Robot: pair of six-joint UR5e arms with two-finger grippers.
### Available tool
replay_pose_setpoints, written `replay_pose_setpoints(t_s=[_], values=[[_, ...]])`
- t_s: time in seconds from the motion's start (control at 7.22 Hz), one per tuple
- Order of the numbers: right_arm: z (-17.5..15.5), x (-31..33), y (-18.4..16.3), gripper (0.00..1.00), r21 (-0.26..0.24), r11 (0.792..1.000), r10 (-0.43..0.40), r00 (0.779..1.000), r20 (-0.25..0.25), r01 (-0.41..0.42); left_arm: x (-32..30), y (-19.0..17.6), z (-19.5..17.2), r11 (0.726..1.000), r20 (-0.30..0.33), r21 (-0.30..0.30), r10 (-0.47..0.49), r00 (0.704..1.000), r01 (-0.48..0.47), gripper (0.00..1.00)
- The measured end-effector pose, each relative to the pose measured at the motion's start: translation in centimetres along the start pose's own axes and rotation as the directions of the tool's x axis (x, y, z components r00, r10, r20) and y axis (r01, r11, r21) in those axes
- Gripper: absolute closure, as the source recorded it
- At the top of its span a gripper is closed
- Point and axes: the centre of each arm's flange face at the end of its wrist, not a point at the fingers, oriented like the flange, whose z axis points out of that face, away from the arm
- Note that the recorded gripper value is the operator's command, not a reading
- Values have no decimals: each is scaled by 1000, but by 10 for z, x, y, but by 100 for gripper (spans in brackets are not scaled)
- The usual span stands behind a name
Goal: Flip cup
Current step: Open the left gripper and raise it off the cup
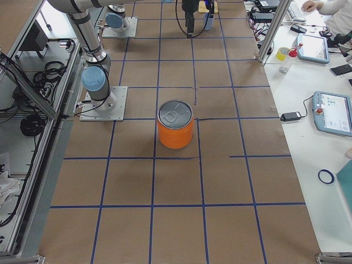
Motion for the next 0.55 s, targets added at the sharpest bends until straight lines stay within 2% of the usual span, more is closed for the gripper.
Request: replay_pose_setpoints(t_s=[0.28,0.55], values=[[1,0,0,0,-2,1000,1,1000,0,-1,15,34,-89,997,-56,-75,4,998,-8,0],[1,1,-1,0,-1,1000,2,1000,0,-2,51,88,-155,988,-88,-146,44,995,-57,0]])
